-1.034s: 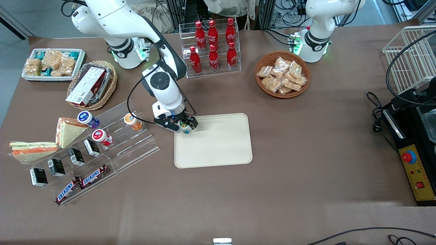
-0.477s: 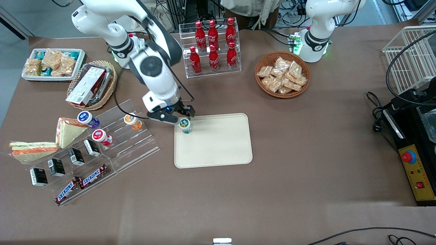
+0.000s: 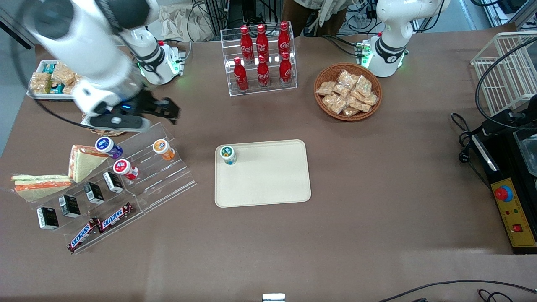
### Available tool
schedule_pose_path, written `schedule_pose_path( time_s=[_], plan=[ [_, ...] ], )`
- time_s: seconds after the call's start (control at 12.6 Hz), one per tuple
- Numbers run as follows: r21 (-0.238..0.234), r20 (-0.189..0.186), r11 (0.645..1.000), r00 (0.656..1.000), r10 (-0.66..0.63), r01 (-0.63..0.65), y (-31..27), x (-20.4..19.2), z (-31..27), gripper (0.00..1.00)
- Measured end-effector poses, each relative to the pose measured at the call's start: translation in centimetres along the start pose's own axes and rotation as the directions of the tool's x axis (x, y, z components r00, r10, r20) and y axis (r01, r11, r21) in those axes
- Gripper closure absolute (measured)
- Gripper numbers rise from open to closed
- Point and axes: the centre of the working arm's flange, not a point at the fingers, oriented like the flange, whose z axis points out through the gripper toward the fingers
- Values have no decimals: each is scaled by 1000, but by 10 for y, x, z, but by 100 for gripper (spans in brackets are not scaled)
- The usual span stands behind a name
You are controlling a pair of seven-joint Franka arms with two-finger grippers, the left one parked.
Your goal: Place green gum on tray
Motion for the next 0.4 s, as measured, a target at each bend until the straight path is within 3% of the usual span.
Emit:
schedule_pose_path(
  time_s=[0.16,0.4],
  plan=[
    [5,-29,1000,999,-14,14,41,8,-19,0],
    [12,-38,999,999,-34,34,130,32,-25,0]
  ],
)
